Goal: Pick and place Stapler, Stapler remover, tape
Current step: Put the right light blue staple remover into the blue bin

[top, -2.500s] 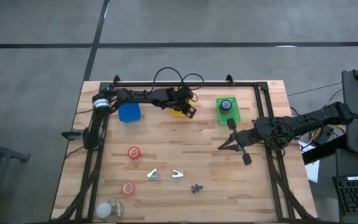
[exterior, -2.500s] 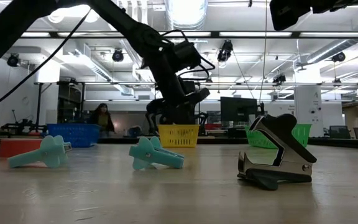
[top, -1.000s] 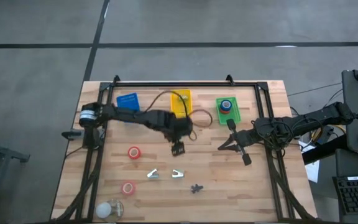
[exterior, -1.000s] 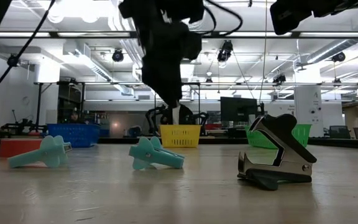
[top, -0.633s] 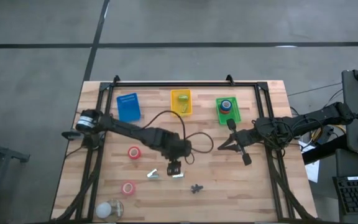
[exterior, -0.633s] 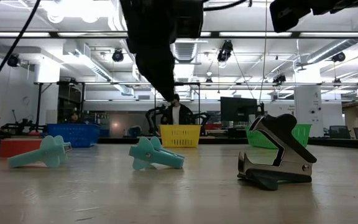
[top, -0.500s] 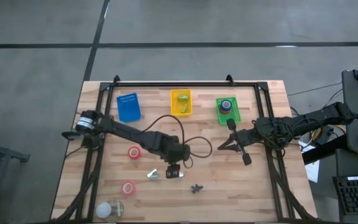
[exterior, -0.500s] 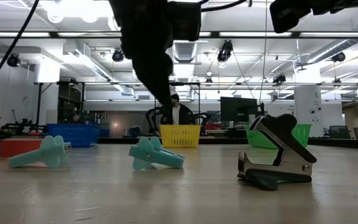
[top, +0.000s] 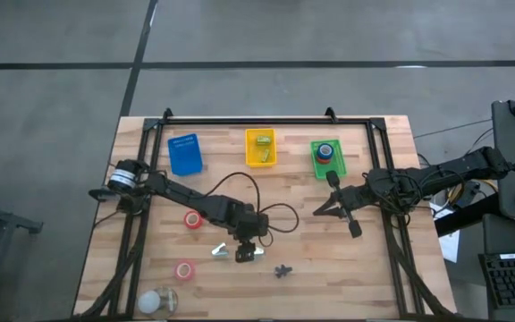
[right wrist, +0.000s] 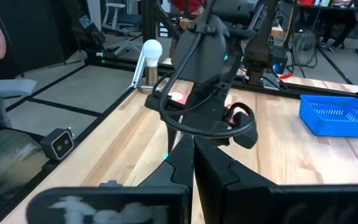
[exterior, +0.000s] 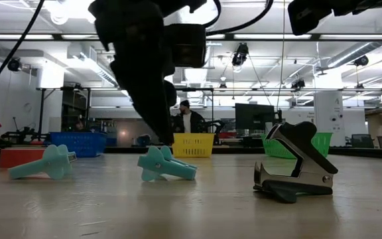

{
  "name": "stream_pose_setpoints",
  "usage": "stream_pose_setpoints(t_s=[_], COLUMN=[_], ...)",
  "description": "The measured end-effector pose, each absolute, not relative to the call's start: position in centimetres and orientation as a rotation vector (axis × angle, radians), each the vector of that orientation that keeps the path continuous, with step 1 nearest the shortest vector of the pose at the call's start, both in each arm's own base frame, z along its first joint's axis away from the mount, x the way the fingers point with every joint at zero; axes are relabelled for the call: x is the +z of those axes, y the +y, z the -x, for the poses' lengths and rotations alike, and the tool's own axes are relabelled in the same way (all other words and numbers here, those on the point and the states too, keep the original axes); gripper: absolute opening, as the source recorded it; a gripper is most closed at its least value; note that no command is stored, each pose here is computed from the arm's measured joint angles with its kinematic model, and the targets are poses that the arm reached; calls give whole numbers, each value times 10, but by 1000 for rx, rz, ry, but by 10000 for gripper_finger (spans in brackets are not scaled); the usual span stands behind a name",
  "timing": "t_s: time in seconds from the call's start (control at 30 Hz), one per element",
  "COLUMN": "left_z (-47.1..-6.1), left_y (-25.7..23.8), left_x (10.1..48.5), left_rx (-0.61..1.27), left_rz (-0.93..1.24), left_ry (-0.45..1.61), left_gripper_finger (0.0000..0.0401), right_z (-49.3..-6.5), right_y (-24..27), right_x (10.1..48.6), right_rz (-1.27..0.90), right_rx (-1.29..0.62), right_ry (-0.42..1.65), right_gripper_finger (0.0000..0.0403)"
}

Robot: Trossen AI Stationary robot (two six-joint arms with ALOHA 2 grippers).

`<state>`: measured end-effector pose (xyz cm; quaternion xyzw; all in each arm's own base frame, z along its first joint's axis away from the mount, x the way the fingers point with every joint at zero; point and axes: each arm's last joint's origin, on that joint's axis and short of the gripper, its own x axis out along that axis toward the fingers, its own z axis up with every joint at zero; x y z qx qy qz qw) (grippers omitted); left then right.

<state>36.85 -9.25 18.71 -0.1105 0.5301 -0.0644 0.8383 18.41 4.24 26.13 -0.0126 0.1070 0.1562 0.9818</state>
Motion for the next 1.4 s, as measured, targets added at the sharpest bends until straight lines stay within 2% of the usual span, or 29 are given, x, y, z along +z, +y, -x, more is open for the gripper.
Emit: stream_pose_setpoints(t_s=[0.6, 0.73, 1.13, 1.4], left_z=[-362, -360, -362, -363], left_y=[-91, -90, -90, -89], left_x=[166, 162, 163, 164], left_rx=[-112, -106, -107, -109], left_rz=[225, 224, 233, 234], left_ry=[1082, 1088, 1068, 1059], left_gripper_finger=[237, 211, 97, 42], right_z=[-184, -184, -184, -184], right_y=[42, 42, 42, 42], right_x=[261, 261, 261, 261], right_rz=[35, 33, 31, 29], right_rx=[315, 315, 314, 314], right_ry=[217, 218, 218, 218], right_gripper_finger=[8, 8, 8, 8])
